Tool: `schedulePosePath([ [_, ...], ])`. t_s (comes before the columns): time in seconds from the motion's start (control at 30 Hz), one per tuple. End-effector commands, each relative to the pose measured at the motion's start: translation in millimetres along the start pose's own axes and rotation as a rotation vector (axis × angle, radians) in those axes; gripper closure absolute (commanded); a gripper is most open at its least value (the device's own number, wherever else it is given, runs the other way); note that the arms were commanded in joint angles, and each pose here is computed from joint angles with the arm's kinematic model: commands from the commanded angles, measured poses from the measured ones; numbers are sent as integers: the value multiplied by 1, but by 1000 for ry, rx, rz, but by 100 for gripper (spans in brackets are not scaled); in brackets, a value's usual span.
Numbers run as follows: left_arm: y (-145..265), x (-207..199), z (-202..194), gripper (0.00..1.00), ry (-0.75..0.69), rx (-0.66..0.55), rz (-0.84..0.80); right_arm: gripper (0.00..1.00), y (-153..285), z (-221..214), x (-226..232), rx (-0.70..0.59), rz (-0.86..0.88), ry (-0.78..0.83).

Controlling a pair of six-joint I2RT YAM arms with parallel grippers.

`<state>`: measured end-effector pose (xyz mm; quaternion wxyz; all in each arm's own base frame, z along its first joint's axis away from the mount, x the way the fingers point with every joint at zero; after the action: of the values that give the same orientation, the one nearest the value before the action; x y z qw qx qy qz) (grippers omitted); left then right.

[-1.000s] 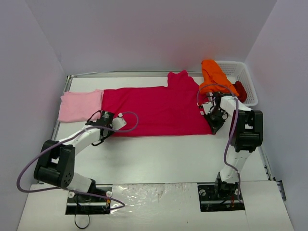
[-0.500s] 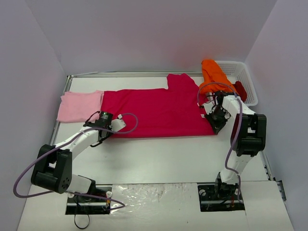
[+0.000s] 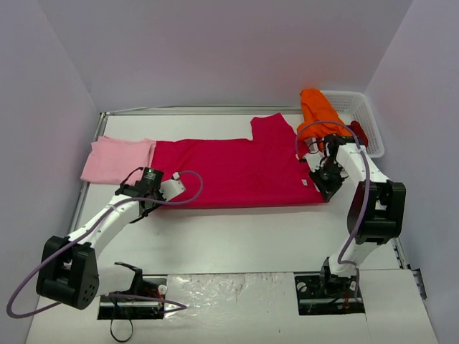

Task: Fold and stack the t-shirts
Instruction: Fold the flattened tshirt in 1/3 of the way

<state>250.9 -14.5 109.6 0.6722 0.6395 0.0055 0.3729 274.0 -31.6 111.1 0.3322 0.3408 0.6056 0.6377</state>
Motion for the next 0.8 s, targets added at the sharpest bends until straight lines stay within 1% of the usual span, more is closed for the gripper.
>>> schedulePosePath([
  [0.0, 16, 4, -11, 98, -33, 46, 9, 100, 17, -27, 4, 90, -16, 21],
  [0.3, 30, -3, -20, 98, -47, 50, -17, 100, 29, -38, 10, 109, -10, 51],
  [0.77, 46, -12, -29, 98, -76, 45, -70, 100, 38, -55, 21, 146, 5, 79],
])
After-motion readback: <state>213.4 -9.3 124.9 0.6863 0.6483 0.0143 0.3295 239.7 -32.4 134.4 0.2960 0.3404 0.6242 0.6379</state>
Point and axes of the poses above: each gripper's point midway between its finger pads, its own y axis back along the fingers, its own x axis along the line the jaws close on, z = x × y, the point moved 4 cm from there along y, back along the fingers, and after that the axes turned 2 degrees about -y, right-handed, at the moved point
